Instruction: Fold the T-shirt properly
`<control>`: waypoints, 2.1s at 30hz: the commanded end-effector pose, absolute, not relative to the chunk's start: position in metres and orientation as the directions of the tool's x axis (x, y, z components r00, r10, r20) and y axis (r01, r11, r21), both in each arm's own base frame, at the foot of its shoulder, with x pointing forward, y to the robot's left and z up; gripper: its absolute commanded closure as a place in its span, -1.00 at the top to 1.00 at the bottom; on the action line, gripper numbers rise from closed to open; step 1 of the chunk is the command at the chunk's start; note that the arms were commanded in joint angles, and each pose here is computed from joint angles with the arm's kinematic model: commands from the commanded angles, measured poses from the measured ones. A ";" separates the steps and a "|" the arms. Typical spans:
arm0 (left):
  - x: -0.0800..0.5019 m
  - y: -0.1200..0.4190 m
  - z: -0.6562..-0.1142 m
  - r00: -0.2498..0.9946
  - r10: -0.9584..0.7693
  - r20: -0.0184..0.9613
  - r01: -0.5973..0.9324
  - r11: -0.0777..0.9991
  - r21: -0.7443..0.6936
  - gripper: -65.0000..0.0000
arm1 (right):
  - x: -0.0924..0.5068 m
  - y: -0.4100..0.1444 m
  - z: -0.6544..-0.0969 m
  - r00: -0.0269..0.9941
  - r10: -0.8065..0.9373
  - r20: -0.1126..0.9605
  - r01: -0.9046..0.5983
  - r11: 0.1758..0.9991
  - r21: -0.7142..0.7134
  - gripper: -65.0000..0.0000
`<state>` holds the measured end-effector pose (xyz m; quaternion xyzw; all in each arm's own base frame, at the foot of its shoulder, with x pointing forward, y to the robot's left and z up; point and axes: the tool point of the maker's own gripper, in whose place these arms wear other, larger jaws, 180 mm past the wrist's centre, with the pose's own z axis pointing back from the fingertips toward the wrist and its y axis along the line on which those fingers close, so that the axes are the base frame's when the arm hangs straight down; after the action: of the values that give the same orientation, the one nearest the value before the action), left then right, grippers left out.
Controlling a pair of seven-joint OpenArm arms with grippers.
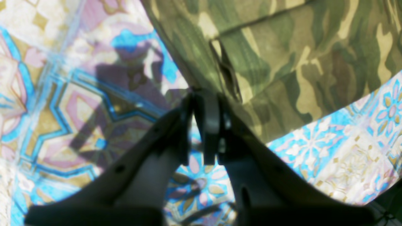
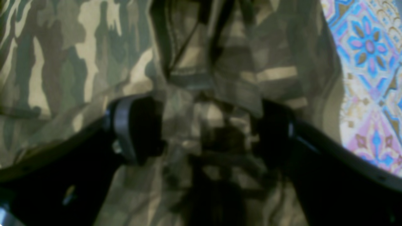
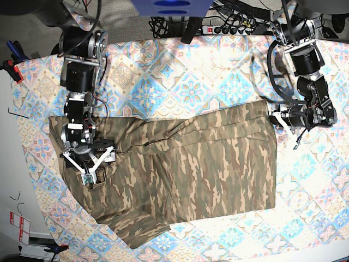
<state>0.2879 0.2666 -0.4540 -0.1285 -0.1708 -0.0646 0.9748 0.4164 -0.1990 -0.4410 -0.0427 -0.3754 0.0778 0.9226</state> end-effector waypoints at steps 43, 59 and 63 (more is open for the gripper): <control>0.295 0.247 -0.458 0.931 -0.115 0.346 0.197 0.957 -0.211 -0.81 | 0.536 -0.086 -0.360 0.431 0.355 0.829 -0.380 0.905 -0.190 0.59; 0.303 0.247 -0.454 0.936 -0.152 0.318 0.214 0.962 -0.171 -0.81 | 0.494 -0.261 -0.356 0.645 -0.116 0.755 0.186 0.982 -0.009 1.00; 0.303 0.248 -0.453 0.936 -0.154 0.317 0.215 0.962 -0.168 -0.80 | 0.456 -0.300 -0.347 0.619 -0.124 0.776 0.277 0.958 -0.068 1.00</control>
<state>0.2896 0.2401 -0.4656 -0.1090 -0.1310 -0.0933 0.9810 0.4370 -0.2958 -0.3768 -0.0869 -0.3826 -0.1131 0.9129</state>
